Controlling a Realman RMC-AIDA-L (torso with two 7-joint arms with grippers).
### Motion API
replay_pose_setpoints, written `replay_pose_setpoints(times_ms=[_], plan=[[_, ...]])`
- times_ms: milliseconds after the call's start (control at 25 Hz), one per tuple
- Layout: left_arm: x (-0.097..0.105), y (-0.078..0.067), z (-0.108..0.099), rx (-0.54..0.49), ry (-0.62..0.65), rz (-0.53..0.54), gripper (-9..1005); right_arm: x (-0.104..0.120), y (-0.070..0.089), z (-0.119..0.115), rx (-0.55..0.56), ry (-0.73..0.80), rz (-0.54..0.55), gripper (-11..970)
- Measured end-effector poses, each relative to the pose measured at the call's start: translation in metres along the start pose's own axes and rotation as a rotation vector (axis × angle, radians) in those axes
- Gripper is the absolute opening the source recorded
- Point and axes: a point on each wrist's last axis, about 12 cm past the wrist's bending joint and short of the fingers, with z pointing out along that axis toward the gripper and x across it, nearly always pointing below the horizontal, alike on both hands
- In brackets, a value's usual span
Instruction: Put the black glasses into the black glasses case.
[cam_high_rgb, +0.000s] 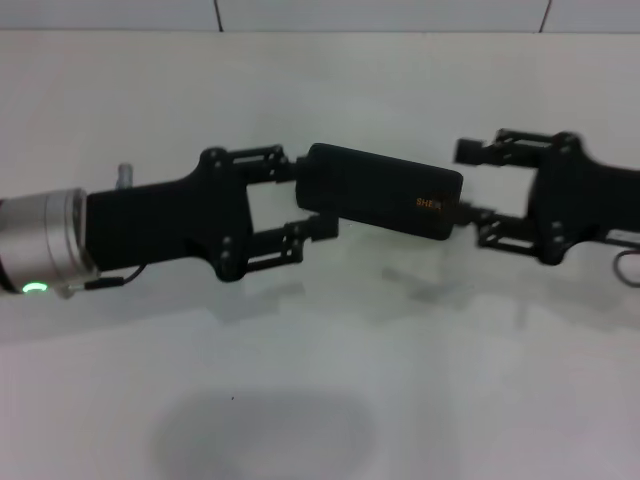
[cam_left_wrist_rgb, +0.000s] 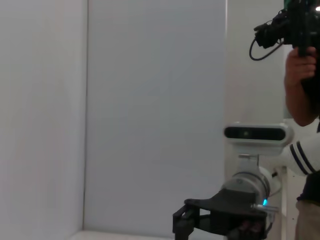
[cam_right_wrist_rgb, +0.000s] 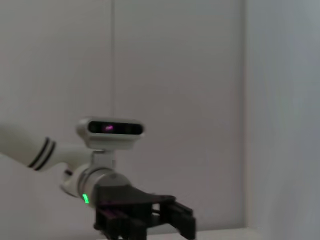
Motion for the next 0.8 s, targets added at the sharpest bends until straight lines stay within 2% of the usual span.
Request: replay_pose_setpoints(times_ms=[160,360,600,680,800], plan=[[0.01,-0.007,-0.01,-0.02,0.016,-0.043,653,0.01,0.001,0.02,-0.036,-0.004,-0.002,589],[0.016,-0.014,-0.017,-0.068,-0.006,-0.047,719,0.017,0.004,0.028,-0.047,0.002,-0.023,718],[0.023,-0.02,-0.019,-0.07,0.006,-0.025,843,0.019,0.005,0.025,-0.021,-0.011,-0.031,808],[0.023,-0.02,-0.019,-0.07,0.006,-0.025,884,0.02,0.005,0.022,0.001,-0.027,-0.038,808],[0.023,-0.02,-0.018,-0.072,0.005,-0.026,882,0.021,0.006,0.019,0.025,-0.042,-0.048,808]])
